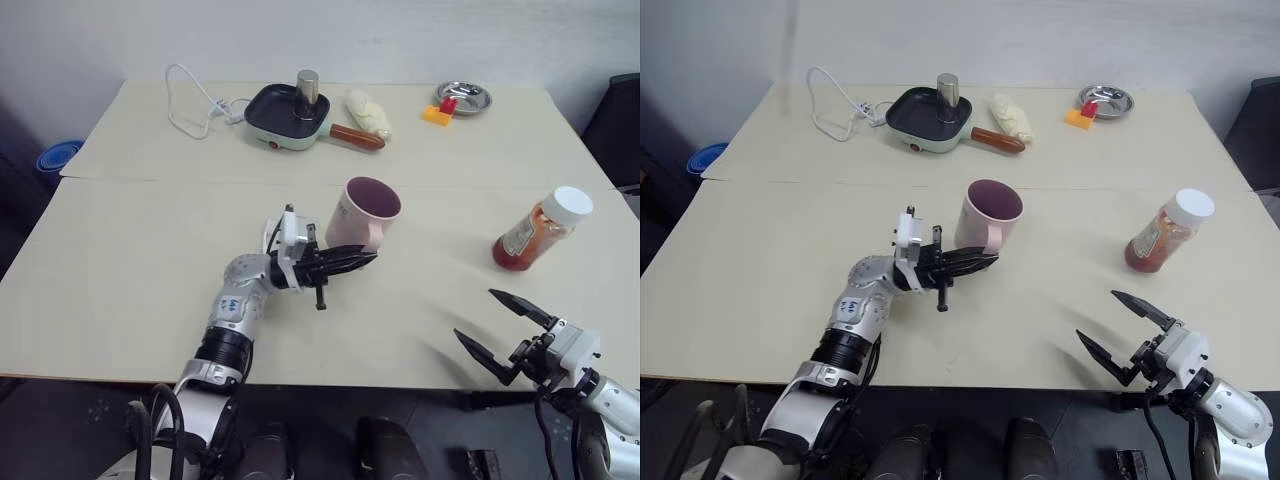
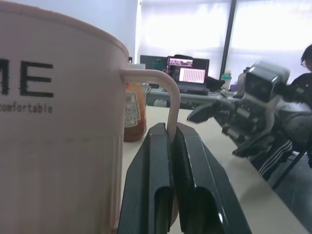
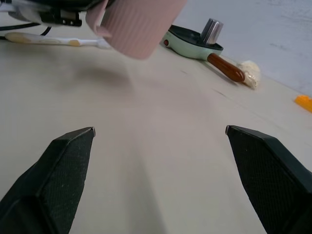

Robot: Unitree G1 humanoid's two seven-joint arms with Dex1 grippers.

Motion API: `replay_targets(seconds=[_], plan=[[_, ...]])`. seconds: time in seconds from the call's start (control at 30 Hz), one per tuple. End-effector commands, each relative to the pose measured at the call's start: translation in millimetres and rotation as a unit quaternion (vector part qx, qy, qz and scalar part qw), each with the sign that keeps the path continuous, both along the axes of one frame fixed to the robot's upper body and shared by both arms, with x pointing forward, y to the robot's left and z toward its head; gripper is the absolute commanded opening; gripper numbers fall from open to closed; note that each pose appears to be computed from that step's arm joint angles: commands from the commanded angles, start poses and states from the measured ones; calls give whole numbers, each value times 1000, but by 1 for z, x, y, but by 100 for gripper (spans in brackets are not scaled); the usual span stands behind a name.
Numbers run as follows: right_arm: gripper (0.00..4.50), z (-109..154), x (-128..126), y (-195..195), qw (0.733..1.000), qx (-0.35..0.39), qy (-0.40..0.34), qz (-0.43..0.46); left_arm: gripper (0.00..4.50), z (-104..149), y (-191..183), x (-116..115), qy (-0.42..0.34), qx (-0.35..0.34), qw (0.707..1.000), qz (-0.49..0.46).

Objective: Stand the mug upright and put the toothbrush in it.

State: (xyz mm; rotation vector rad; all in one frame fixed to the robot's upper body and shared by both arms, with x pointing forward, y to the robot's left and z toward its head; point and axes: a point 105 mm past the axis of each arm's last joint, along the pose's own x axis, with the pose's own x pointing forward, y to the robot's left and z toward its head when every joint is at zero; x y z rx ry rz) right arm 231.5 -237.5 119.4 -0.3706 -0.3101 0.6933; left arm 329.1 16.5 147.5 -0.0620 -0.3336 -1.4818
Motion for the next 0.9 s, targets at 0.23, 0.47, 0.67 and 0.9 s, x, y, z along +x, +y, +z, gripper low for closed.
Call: replay_targets(seconds=[0.23,0.47,0.67,0.9], plan=[[450,9,14,21,999,15,-19,23,240,-12,27,-5,-16,42,998,37],[450,7,31,29,998,19,-10,53,359,9,67,-36,-66,103,990,77],[450,1,43,36,996,19,13,88,359,20,107,-69,-66,138,977,145],[450,7,37,46,988,9,8,153,447,-4,269,-103,90,140,846,506]])
